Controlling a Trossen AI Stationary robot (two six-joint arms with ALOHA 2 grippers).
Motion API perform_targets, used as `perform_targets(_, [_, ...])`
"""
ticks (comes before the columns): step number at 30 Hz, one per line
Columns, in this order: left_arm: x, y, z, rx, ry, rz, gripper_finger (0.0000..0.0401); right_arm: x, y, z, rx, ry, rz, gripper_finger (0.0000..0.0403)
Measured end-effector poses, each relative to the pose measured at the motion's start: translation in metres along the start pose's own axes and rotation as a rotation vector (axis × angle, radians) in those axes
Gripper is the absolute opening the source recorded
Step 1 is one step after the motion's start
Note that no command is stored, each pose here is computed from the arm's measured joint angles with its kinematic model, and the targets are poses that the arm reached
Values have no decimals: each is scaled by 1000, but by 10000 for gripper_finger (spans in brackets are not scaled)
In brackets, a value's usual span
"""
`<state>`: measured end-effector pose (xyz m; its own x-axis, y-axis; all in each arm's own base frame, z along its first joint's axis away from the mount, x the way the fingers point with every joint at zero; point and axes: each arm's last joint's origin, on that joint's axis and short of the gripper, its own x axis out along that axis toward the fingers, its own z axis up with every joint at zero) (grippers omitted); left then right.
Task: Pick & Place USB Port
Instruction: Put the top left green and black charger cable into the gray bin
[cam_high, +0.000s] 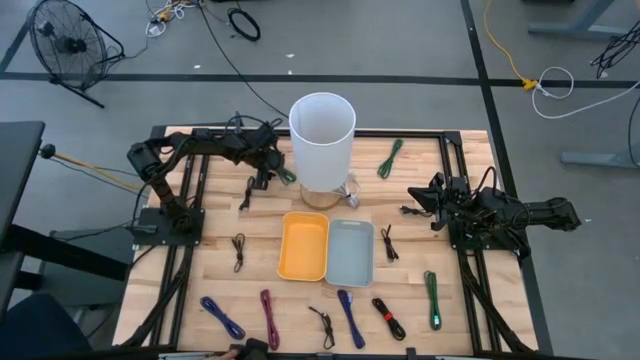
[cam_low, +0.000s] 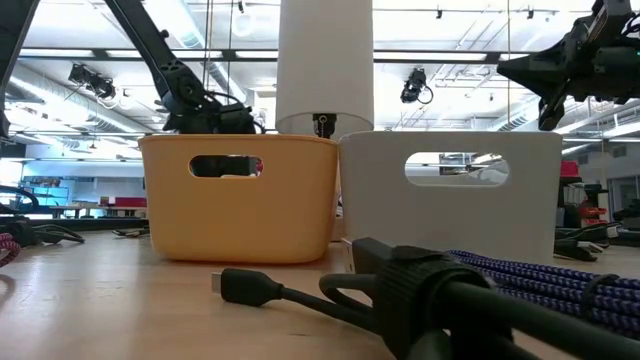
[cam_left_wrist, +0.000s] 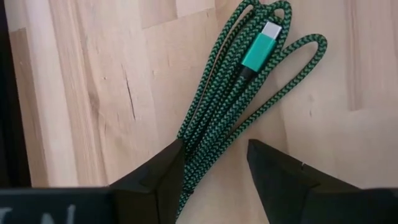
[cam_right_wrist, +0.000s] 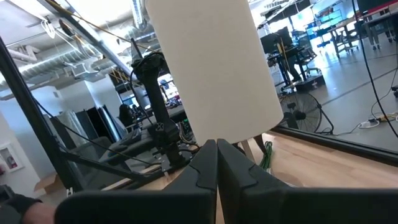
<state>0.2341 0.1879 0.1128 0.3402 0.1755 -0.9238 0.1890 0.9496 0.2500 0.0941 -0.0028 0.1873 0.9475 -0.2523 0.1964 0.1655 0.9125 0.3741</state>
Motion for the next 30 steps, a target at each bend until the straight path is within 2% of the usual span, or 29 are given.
perform_targets(3, [0, -2, 1, 26, 20, -5, 142, 0, 0, 0, 0, 0, 0, 5])
perform_targets(6, [0, -7, 3, 115, 46, -15, 68, 0, 0, 0, 0, 0, 0, 5])
perform_targets(8, [0, -8, 5, 126, 63, -8, 23, 0, 0, 0, 0, 0, 0, 5])
perform_targets(13, [-4, -8, 6, 17, 26, -9, 9, 0, 0, 0, 0, 0, -1, 5])
perform_targets(19, [-27, -12, 6, -68, 7, -24, 4, 0, 0, 0, 0, 0, -2, 5])
perform_targets(25, [-69, -15, 8, -169, -36, 24, 2, 0, 0, 0, -8, 2, -5, 5])
perform_targets(30, [-113, -16, 11, -259, -151, 156, 1, 0, -1, -1, -22, 11, -7, 4])
